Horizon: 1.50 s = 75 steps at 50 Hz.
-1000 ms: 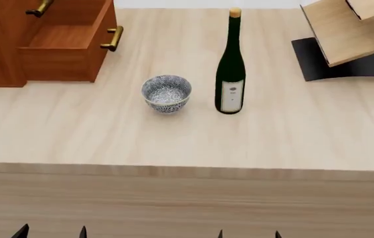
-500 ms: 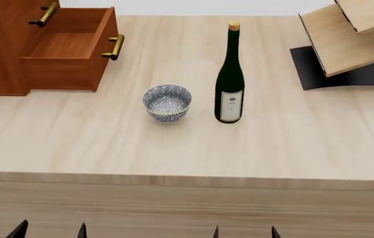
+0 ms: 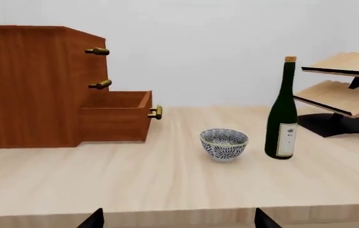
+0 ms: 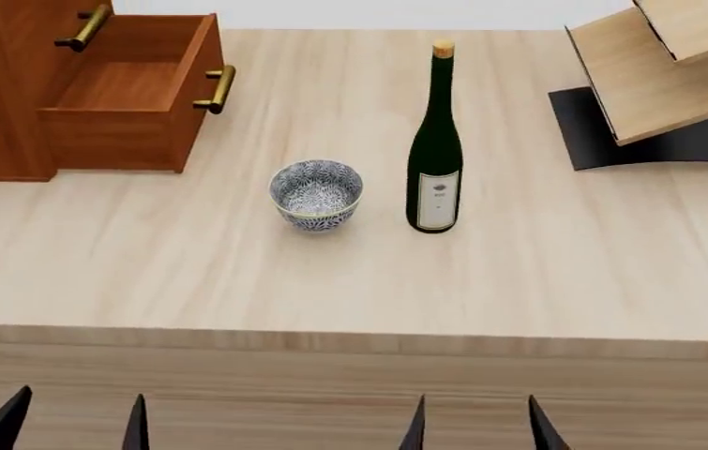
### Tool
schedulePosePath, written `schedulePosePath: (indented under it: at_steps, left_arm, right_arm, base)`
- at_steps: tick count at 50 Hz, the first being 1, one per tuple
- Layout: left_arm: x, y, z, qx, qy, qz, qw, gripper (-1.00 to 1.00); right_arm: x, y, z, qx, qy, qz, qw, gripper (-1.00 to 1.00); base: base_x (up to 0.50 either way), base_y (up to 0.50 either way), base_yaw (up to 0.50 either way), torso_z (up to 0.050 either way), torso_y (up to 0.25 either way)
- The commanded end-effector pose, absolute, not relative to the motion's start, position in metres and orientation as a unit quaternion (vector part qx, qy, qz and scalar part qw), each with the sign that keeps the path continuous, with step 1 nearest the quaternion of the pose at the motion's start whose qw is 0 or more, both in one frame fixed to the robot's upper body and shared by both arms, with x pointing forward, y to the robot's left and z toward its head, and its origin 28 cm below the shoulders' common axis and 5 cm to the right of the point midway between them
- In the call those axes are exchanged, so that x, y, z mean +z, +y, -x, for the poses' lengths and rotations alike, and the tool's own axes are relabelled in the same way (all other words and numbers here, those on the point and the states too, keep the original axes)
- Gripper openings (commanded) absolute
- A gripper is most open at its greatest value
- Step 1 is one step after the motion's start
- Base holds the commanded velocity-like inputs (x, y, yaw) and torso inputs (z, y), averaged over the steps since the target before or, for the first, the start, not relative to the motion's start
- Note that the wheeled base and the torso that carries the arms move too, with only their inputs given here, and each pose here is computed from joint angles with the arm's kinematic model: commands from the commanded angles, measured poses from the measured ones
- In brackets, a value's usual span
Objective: Put the bowl in the bottom drawer of the cabinet.
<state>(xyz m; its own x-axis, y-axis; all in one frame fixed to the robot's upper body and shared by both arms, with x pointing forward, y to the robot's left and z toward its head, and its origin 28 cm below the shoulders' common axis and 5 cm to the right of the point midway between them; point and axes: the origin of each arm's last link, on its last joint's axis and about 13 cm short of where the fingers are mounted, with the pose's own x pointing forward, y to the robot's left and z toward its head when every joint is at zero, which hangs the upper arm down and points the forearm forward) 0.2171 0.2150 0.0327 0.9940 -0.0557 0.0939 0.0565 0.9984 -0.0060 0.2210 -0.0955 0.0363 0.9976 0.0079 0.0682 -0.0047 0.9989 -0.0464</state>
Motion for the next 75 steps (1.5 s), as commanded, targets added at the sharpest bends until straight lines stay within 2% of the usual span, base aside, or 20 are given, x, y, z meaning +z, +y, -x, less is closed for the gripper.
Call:
schedulePosePath:
  at_steps: [1,23,35,56,75]
  left_arm:
    - [0.063,0.226,-0.225,-0.035,-0.082,-0.003,0.996,1.0]
    - [0.14,0.249,-0.242,-0.007,-0.172,-0.047,0.984,1.0]
    - [0.199,0.266,-0.246,0.017,-0.232,-0.064,0.97,1.0]
    - [0.275,0.278,-0.23,0.027,-0.308,-0.079,0.948,1.0]
    - [0.301,0.278,-0.212,0.024,-0.338,-0.087,0.937,1.0]
  right_arm:
    - [0.059,-0.103,-0.23,-0.014,-0.052,0.028,0.998,1.0]
    - [0.106,-0.113,-0.25,-0.03,-0.083,0.032,0.996,1.0]
    - [0.13,-0.119,-0.262,-0.041,-0.095,0.025,0.994,1.0]
    - [0.145,-0.124,-0.27,-0.04,-0.105,0.02,0.993,1.0]
    - [0.151,-0.123,-0.271,-0.035,-0.111,0.017,0.993,1.0]
  base:
    - [0.0,0.0,0.0,0.0,0.0]
    - [0.0,0.0,0.0,0.0,0.0]
    - [0.0,0.0,0.0,0.0,0.0]
    - [0.0,0.0,0.0,0.0,0.0]
    - [0.0,0.0,0.0,0.0,0.0]
